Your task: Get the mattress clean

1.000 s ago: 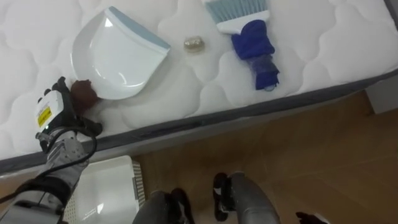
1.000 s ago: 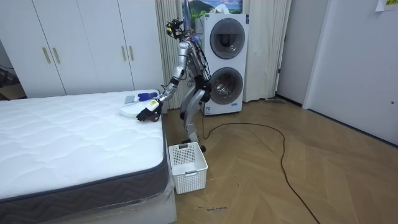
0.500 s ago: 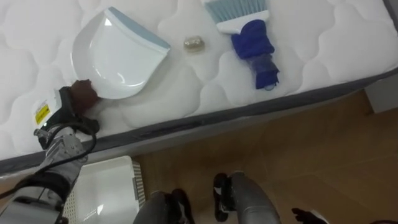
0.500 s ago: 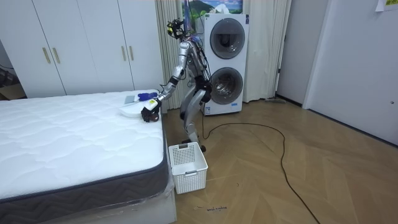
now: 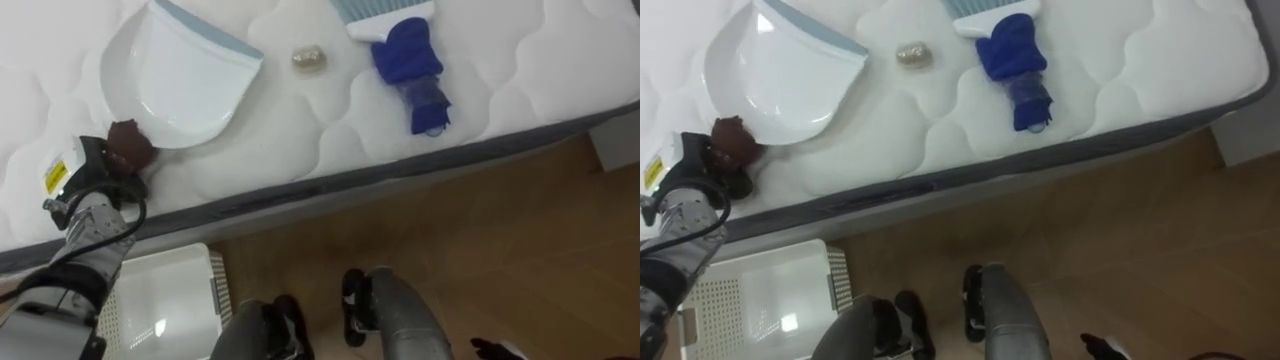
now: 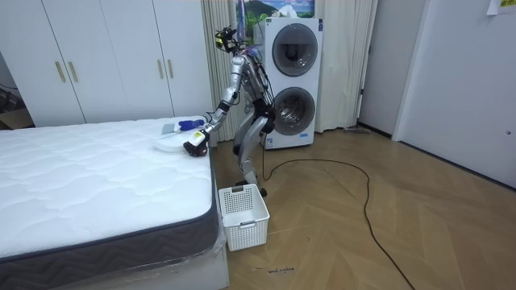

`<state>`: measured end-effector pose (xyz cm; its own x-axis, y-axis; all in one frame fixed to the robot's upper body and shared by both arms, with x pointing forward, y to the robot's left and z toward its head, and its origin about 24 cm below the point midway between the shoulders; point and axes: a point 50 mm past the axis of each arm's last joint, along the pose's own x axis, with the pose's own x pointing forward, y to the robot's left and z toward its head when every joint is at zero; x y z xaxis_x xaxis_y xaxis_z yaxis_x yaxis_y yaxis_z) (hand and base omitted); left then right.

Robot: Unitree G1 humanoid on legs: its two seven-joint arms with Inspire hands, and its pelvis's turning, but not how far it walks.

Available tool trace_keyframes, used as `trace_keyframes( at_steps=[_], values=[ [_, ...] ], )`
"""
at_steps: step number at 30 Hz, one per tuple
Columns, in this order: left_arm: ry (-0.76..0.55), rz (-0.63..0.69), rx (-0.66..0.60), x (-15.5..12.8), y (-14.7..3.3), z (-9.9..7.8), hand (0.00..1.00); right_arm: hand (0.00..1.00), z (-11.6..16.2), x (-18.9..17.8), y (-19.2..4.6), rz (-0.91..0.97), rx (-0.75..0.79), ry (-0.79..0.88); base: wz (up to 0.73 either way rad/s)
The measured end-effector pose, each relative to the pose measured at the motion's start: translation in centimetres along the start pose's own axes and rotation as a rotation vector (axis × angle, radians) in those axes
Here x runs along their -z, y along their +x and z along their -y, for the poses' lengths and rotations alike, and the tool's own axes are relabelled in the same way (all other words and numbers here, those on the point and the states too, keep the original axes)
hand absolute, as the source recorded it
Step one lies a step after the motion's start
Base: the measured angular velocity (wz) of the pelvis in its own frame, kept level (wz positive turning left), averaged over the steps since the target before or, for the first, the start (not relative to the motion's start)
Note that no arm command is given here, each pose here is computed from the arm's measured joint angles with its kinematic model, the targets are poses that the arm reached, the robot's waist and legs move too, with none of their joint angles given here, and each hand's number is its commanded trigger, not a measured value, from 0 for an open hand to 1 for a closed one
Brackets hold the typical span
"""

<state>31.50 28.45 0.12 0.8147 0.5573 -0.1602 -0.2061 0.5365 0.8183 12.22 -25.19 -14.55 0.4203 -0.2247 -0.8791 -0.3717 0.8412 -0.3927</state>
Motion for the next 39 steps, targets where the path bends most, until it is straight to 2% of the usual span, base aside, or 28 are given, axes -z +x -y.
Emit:
trace_keyframes(
  at_steps=[10, 26, 33, 39],
  values=[
    [-0.003, -0.013, -0.007, 0.4, 0.1, -0.3, 1.00, 0.00, 0.0, 0.0, 0.0, -0.001, -0.002, -0.001, 0.00],
    [0.060, 0.007, 0.023, 0.8, -0.3, 0.4, 1.00, 0.00, 0.4, -0.8, 0.0, 0.033, 0.025, 0.036, 0.00],
    [0.155, 0.076, 0.039, 1.1, -0.7, 0.8, 1.00, 0.00, 1.0, -1.6, 0.1, 0.082, 0.048, 0.079, 0.00],
    [0.179, 0.113, 0.042, 1.0, -0.8, 0.9, 1.00, 0.00, 1.7, -2.7, 0.1, 0.136, 0.072, 0.132, 0.02]
  ],
)
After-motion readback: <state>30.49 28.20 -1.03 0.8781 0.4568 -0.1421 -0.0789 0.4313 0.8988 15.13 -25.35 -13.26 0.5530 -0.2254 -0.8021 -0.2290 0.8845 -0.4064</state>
